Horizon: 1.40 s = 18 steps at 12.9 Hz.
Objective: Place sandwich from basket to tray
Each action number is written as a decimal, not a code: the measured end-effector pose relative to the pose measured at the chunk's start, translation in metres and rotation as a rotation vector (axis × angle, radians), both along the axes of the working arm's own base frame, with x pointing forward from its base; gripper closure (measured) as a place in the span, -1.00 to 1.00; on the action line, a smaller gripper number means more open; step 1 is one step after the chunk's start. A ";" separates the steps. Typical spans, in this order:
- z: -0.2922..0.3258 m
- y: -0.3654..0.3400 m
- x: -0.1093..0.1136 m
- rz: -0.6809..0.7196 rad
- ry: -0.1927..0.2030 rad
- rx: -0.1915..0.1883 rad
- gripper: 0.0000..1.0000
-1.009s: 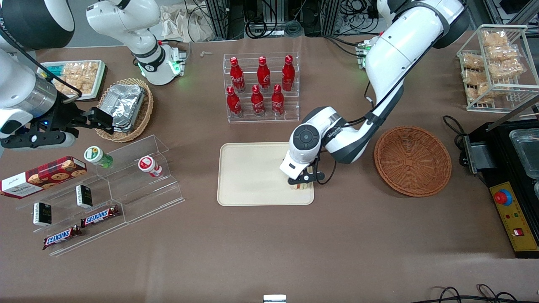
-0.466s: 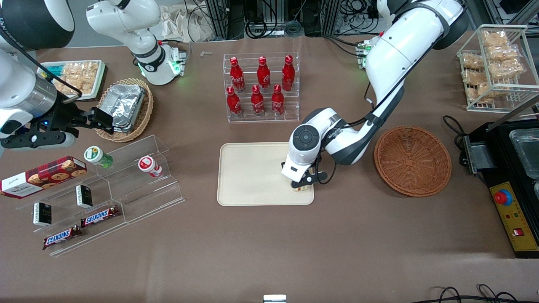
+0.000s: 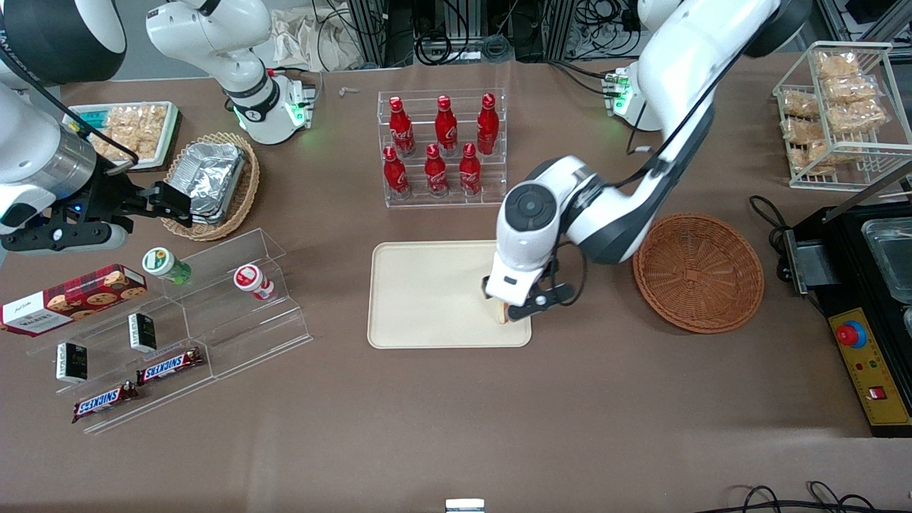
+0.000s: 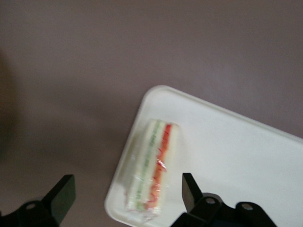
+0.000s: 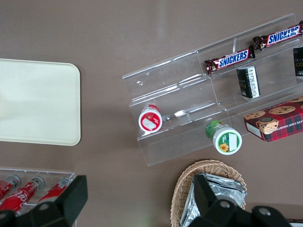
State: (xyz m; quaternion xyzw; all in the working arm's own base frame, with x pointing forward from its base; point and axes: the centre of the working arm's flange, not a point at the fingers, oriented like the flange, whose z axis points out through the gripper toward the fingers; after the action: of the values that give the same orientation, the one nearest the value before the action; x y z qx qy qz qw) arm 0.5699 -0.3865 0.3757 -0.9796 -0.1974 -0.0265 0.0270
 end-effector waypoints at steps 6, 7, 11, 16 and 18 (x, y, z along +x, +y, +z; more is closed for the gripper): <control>0.103 0.121 0.015 -0.129 -0.015 -0.014 -1.00; 0.116 0.154 0.014 -0.173 -0.008 -0.030 -1.00; 0.159 0.287 -0.012 -0.311 0.001 -0.050 -1.00; 0.206 0.348 -0.034 -0.489 0.083 -0.050 -1.00; 0.211 0.370 -0.030 -0.488 0.075 -0.052 -1.00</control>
State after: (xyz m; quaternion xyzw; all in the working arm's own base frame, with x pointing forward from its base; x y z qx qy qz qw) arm 0.5399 -0.0170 0.5866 -0.9989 0.0458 0.0094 0.0020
